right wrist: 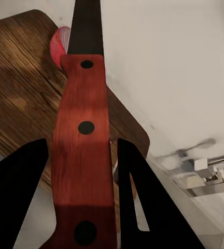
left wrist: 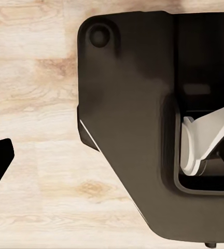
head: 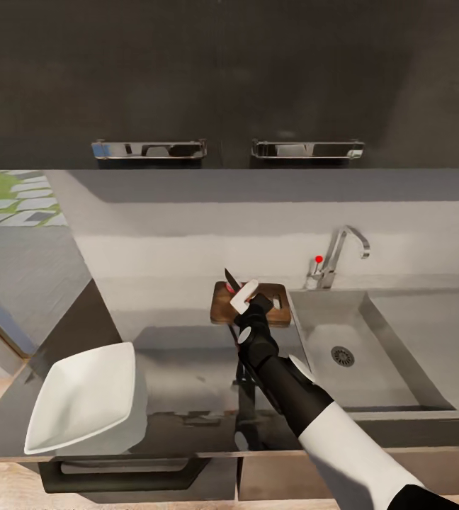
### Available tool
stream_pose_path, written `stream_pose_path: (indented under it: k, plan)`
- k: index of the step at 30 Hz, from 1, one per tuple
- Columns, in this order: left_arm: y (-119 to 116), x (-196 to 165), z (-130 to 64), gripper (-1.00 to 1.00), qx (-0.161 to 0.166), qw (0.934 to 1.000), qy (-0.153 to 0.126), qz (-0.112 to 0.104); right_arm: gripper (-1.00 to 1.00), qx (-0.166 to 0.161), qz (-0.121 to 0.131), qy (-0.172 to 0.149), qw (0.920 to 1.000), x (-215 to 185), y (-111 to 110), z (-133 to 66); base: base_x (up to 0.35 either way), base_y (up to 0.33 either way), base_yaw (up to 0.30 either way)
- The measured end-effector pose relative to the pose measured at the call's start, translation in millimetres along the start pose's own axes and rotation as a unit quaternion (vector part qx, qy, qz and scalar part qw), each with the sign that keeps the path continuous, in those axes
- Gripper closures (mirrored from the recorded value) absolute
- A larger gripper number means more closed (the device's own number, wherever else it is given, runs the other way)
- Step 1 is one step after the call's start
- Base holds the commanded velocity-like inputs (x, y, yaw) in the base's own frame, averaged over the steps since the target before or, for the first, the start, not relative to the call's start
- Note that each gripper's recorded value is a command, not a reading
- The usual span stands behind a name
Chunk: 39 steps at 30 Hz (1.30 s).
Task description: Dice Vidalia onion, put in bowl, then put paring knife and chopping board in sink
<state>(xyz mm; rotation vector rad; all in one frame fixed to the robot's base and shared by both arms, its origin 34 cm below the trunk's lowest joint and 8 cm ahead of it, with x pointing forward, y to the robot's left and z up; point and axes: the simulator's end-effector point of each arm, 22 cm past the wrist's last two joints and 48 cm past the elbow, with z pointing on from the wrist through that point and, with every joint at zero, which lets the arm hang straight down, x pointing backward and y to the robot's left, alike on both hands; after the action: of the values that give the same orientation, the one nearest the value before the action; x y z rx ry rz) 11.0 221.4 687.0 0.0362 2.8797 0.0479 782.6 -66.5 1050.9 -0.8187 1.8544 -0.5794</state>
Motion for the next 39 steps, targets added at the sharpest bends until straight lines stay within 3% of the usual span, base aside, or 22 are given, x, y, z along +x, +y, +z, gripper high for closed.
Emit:
stream_pose_path:
  k: [12, 39]
  plan:
    - [0, -1, 0.4, -1.00, 0.000, 1.0000, -0.001, 0.000, 1.00, 0.001, 0.000, -0.001, 1.0000, -1, -1, -0.6, 0.000, 0.000, -0.074]
    - [0, 11, -7.4, -1.00, 0.000, 0.9998, 0.020, 0.000, 1.00, -0.016, -0.001, 0.014, 0.9998, 16, 19, 12.3, 0.000, 0.000, 0.000]
